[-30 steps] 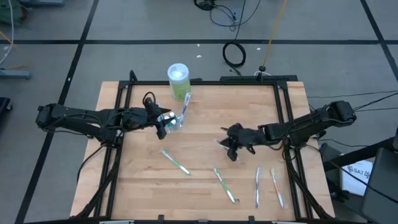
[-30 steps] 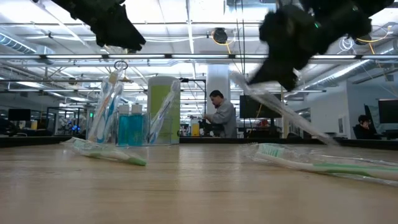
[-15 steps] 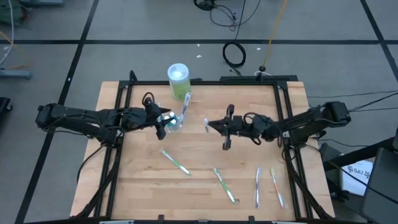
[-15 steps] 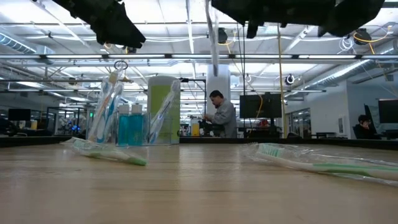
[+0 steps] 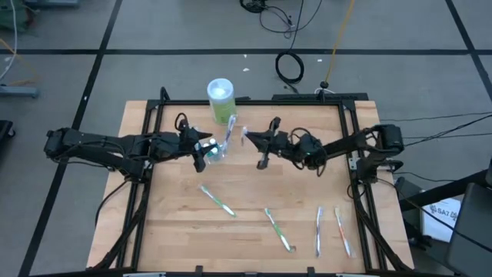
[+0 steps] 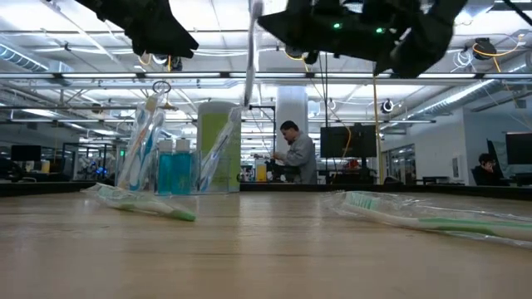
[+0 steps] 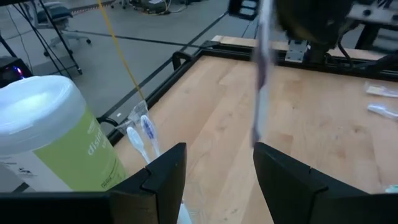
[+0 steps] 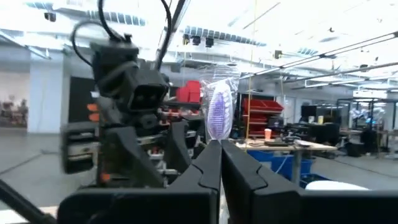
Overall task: Pick & Place toothbrushing station
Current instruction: Put the top purple toothbrush into the transparent organizer
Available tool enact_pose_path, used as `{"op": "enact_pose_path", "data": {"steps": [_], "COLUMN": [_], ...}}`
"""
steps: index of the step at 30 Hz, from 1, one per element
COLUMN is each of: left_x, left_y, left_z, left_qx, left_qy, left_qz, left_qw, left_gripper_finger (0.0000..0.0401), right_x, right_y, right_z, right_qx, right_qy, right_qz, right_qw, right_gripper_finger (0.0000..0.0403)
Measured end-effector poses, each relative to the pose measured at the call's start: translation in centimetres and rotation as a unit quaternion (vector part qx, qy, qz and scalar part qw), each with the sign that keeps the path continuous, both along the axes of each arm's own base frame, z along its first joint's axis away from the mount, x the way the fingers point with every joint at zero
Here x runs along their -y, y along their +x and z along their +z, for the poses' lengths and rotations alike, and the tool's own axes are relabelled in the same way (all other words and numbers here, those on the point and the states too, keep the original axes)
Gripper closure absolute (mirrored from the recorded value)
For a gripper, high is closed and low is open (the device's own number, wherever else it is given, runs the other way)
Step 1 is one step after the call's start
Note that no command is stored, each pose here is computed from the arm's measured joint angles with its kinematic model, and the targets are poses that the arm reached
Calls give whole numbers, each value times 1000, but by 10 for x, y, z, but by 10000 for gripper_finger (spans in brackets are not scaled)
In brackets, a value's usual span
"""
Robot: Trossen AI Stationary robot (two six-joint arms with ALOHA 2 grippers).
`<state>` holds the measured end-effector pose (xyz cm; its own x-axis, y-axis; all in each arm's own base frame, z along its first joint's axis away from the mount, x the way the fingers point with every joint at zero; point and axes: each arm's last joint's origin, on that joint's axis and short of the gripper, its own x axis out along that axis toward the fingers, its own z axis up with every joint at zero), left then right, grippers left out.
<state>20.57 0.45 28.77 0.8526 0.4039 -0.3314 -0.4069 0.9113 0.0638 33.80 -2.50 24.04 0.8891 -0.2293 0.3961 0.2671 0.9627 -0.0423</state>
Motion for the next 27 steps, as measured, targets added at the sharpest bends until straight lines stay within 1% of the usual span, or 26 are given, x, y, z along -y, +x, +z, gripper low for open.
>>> {"op": "enact_pose_path", "data": {"steps": [5, 9, 12, 15, 18, 20, 23, 27], "left_x": [0, 1, 2, 2, 2, 2, 2, 2], "left_y": [-6, -15, -24, -28, -29, -29, -28, -28], "left_z": [5, 9, 13, 14, 14, 13, 13, 13], "left_qx": [15, 16, 19, 18, 16, 15, 12, 12], "left_qy": [-3, -3, -2, -4, -4, -4, -3, -2], "left_qz": [-3, -7, -7, -9, -8, -8, -9, -9], "left_qw": [1000, 1000, 1000, 1000, 1000, 1000, 1000, 1000], "left_gripper_finger": [210, 210, 210, 210, 210, 210, 210, 210], "right_x": [12, 26, 40, 52, 62, 68, 72, 72], "right_y": [32, 49, 58, 63, 66, 66, 66, 68], "right_z": [-6, -18, -26, -32, -43, -47, -49, -57], "right_qx": [-15, -30, -37, -40, -53, -61, -71, -107], "right_qy": [-24, -37, -32, -13, -9, 2, 28, 39], "right_qz": [28, 4, -10, -17, -27, -29, -27, -25], "right_qw": [999, 999, 999, 999, 998, 998, 997, 993], "right_gripper_finger": [403, 403, 403, 403, 403, 403, 403, 403]}}
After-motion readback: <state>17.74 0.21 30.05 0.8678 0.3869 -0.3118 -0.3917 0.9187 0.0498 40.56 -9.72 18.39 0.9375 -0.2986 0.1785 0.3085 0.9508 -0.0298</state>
